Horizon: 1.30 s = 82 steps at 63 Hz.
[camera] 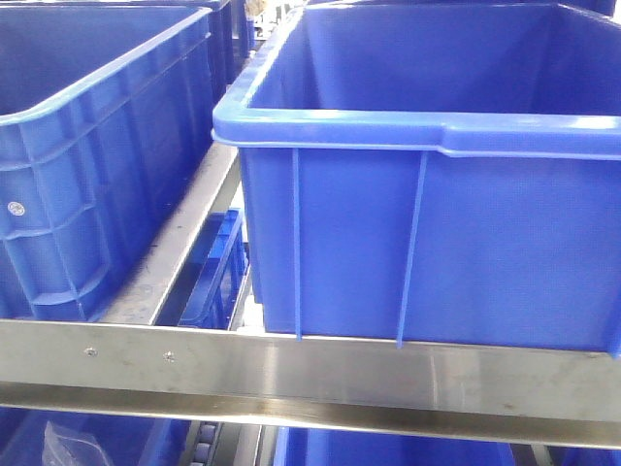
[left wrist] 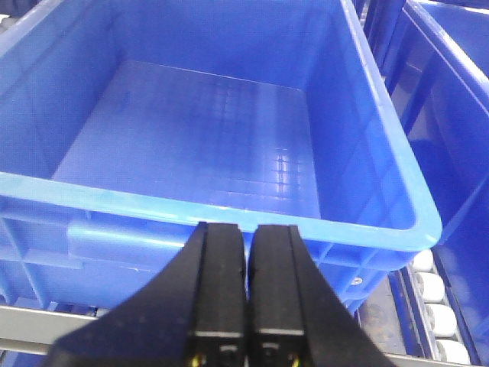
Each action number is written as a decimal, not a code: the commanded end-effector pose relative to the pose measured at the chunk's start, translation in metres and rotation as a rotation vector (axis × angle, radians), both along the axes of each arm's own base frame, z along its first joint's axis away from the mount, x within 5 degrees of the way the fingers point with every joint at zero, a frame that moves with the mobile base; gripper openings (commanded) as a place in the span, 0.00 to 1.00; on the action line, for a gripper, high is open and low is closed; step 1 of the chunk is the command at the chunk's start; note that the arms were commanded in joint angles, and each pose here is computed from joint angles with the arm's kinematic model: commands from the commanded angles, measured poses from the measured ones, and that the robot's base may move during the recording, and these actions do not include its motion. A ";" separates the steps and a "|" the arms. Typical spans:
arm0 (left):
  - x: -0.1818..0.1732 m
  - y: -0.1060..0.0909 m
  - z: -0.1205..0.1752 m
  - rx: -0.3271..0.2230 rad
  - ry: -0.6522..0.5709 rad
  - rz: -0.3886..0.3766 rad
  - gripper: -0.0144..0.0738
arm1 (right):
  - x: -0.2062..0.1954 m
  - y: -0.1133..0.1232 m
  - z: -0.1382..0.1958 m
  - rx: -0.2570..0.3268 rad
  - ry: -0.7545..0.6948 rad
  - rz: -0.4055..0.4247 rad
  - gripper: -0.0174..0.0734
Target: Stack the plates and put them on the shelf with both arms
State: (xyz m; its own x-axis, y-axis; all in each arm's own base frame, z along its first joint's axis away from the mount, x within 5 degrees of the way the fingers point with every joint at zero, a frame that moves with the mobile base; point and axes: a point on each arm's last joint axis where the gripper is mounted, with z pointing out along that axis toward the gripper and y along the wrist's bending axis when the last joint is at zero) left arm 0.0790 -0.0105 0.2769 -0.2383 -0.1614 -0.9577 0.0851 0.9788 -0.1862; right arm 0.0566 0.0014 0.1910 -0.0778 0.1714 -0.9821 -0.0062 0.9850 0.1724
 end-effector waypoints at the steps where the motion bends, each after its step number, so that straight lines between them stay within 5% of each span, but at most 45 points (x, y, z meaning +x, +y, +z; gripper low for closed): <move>1: 0.002 0.000 0.017 -0.024 -0.104 0.008 0.27 | -0.002 -0.001 0.014 -0.010 -0.121 -0.011 0.25; 33: -0.003 0.002 0.014 -0.027 -0.150 0.017 0.27 | -0.002 -0.001 0.014 -0.010 -0.121 -0.011 0.25; 59: -0.025 0.009 -0.066 -0.049 -0.256 0.107 0.27 | -0.002 -0.001 0.014 -0.010 -0.121 -0.011 0.25; 82: -0.023 0.009 -0.079 -0.046 -0.233 0.109 0.27 | -0.002 -0.001 0.014 -0.010 -0.121 -0.011 0.25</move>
State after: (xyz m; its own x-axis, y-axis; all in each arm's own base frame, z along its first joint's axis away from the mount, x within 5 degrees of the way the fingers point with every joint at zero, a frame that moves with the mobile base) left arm 0.0562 -0.0023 0.1953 -0.0829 -0.2019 -0.9759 0.0155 0.9789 -0.2038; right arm 0.0566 0.0014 0.1909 -0.0793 0.1731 -0.9817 -0.0059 0.9847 0.1741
